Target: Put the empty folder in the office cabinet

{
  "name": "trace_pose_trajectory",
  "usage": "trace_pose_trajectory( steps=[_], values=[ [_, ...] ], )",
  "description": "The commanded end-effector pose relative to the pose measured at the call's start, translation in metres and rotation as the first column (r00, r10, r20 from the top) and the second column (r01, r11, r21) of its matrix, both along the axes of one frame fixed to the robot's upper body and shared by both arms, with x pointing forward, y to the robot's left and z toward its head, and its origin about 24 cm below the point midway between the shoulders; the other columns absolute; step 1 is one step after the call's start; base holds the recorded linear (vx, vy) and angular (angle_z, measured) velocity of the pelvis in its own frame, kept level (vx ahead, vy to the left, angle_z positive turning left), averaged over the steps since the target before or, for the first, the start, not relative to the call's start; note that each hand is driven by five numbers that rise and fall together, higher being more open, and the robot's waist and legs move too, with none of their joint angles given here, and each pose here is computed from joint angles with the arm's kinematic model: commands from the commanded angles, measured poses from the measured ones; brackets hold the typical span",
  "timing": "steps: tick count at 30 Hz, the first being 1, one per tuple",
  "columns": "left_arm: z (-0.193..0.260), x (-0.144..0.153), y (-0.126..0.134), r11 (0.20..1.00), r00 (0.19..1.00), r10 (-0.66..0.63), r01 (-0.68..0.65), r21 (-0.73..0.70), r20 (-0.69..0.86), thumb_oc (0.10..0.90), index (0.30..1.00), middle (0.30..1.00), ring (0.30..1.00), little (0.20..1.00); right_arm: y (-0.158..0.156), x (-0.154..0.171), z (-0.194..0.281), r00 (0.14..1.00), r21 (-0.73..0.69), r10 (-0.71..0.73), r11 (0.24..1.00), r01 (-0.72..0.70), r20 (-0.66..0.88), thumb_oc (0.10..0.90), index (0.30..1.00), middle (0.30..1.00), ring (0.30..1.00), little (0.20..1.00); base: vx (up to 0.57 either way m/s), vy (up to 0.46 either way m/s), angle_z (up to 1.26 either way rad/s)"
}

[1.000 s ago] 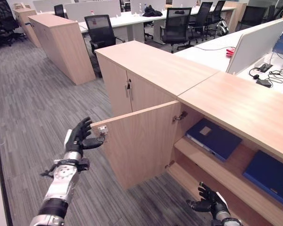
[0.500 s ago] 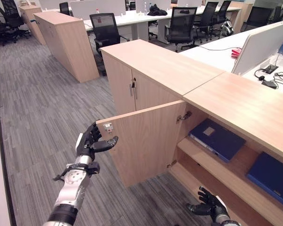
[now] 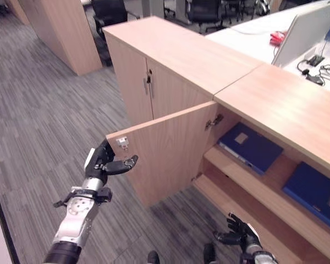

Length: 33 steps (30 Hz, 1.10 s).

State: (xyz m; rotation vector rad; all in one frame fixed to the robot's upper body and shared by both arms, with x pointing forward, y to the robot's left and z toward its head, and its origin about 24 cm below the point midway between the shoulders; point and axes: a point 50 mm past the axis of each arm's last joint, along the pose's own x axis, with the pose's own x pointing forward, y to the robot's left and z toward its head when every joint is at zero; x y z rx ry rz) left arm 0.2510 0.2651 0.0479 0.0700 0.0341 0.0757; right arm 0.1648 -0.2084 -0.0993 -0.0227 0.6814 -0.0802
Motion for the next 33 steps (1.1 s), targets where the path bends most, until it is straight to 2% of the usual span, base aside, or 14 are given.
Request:
trace_pose_trajectory(
  steps=[1,2,7,11,12,22,26,27,33],
  values=[
    [0.007,0.004,-0.063,0.931,0.930,-0.362,0.364,-0.027,0.064,0.800,0.900,0.900,0.900,0.900,-0.002,0.050,0.041,0.969,-0.049,0.046,0.998,-0.035,0.243,0.800,0.900,0.900,0.900,0.900,-0.23,-0.194,-0.56],
    [-0.011,-0.009,-0.058,0.939,0.944,-0.331,0.330,-0.095,0.003,0.800,0.900,0.900,0.900,0.900,-0.002,0.052,0.043,0.968,-0.062,0.057,0.997,-0.043,0.246,0.800,0.900,0.900,0.900,0.900,-0.16,-0.207,-0.69],
    [-0.031,-0.038,-0.048,0.947,0.945,-0.312,0.301,-0.111,-0.097,0.800,0.900,0.900,0.900,0.900,-0.006,0.045,0.042,0.970,-0.069,0.062,0.997,-0.047,0.235,0.800,0.900,0.900,0.900,0.900,-0.05,-0.217,-0.57],
    [-0.040,-0.045,-0.051,0.943,0.938,-0.320,0.302,-0.140,-0.131,0.800,0.900,0.900,0.900,0.900,-0.011,0.040,0.041,0.973,-0.104,0.090,0.992,-0.069,0.211,0.800,0.900,0.900,0.900,0.900,-0.06,-0.252,-0.48],
    [-0.042,-0.047,-0.060,0.930,0.926,-0.352,0.330,-0.161,-0.135,0.800,0.900,0.900,0.900,0.900,-0.019,0.036,0.039,0.978,-0.131,0.083,0.990,-0.058,0.192,0.800,0.900,0.900,0.900,0.900,-0.12,-0.400,-0.42],
    [-0.042,-0.043,-0.088,0.887,0.893,-0.437,0.409,-0.213,-0.107,0.800,0.900,0.900,0.900,0.900,-0.036,0.028,0.038,0.983,-0.180,0.051,0.984,-0.020,0.174,0.800,0.900,0.900,0.900,0.900,-0.05,-0.158,-0.53],
    [-0.040,-0.039,-0.091,0.896,0.908,-0.411,0.386,-0.220,-0.082,0.800,0.900,0.900,0.900,0.900,-0.036,0.031,0.037,0.984,-0.212,0.092,0.976,-0.058,0.154,0.800,0.900,0.900,0.900,0.900,0.04,-0.074,-0.99],
    [-0.040,-0.037,-0.092,0.902,0.916,-0.394,0.370,-0.224,-0.075,0.800,0.900,0.900,0.900,0.900,-0.031,0.032,0.035,0.982,-0.219,0.137,0.970,-0.106,0.132,0.800,0.900,0.900,0.900,0.900,0.11,-0.092,-1.67],
    [-0.040,-0.030,-0.087,0.921,0.936,-0.347,0.327,-0.212,-0.062,0.800,0.900,0.900,0.900,0.900,-0.023,0.030,0.030,0.978,-0.201,0.180,0.967,-0.156,0.109,0.800,0.900,0.900,0.900,0.900,0.08,-0.024,-1.70]
  ],
)
